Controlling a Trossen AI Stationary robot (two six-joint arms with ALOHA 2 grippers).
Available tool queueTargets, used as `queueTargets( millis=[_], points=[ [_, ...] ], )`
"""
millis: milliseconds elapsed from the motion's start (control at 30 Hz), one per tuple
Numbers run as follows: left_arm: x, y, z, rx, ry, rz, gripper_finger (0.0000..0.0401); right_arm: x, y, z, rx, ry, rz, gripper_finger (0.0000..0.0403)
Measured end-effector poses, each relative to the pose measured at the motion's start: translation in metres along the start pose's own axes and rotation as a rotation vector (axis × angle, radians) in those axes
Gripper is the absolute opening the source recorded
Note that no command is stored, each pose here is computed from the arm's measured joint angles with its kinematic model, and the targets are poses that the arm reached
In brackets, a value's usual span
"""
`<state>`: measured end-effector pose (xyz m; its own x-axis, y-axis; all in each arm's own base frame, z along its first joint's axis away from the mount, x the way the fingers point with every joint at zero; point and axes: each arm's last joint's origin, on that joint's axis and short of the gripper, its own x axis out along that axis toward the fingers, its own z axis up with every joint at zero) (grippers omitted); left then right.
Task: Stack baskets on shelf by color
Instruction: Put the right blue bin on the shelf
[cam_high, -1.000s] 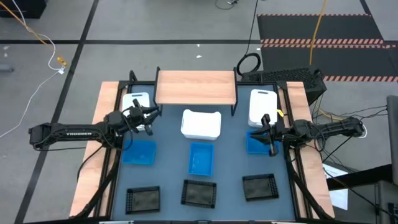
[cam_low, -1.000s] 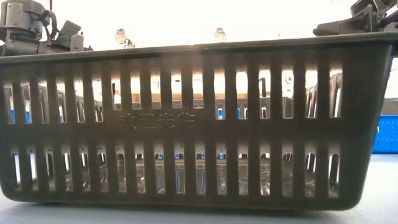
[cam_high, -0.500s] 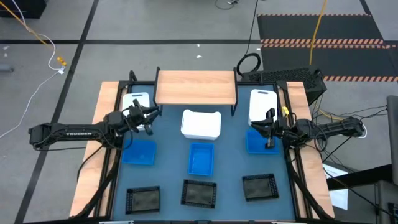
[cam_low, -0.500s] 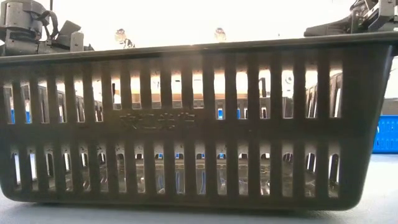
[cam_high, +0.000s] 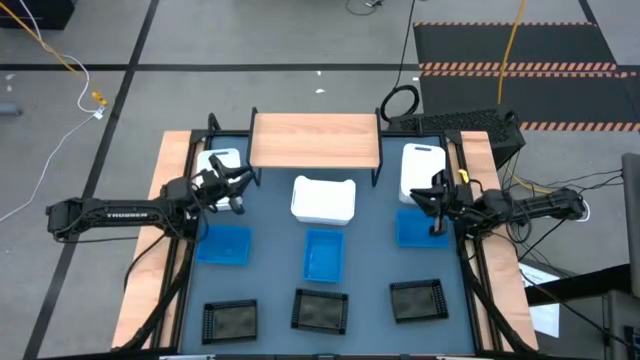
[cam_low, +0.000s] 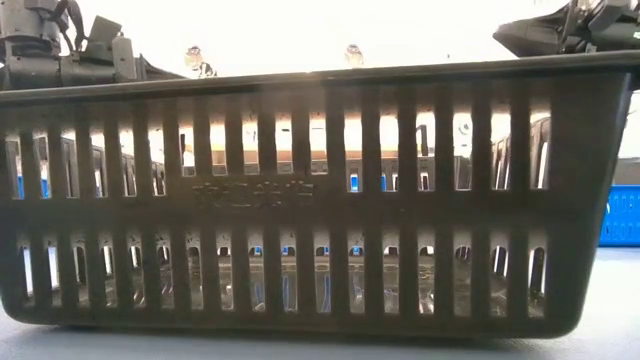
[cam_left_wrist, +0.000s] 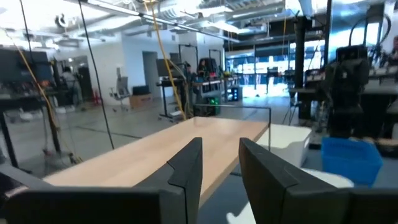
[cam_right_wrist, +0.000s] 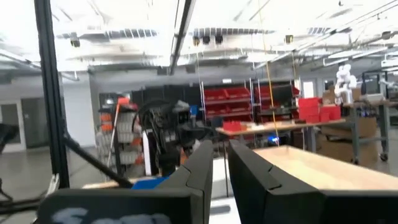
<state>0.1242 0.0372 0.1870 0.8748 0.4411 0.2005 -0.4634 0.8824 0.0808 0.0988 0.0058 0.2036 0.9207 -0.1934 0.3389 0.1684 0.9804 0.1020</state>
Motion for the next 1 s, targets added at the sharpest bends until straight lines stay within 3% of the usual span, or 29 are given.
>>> queueTargets(
  millis=[300,500,700,833,1000],
  points=[
    [0.000,0.000,-0.001,0.022,0.005,0.000,0.0106,0.000,0.000,0.002,0.013,-0.022,-0.006,0.0057],
    [0.005,0.000,0.011,-0.058,-0.007,0.001,0.0106,0.000,-0.005,0.002,-0.008,-0.020,-0.191,0.0110],
    [0.027,-0.001,0.050,-0.029,0.159,-0.022,0.0106,0.007,-0.006,-0.014,-0.043,0.164,-0.257,0.0160],
    [0.041,-0.004,0.084,-0.020,0.186,-0.065,0.0106,0.023,-0.004,0.002,-0.028,0.247,-0.292,0.0169],
    [0.053,-0.008,0.115,0.038,0.177,-0.095,0.0106,0.048,-0.002,0.023,-0.109,0.419,-0.336,0.0165]
  ],
)
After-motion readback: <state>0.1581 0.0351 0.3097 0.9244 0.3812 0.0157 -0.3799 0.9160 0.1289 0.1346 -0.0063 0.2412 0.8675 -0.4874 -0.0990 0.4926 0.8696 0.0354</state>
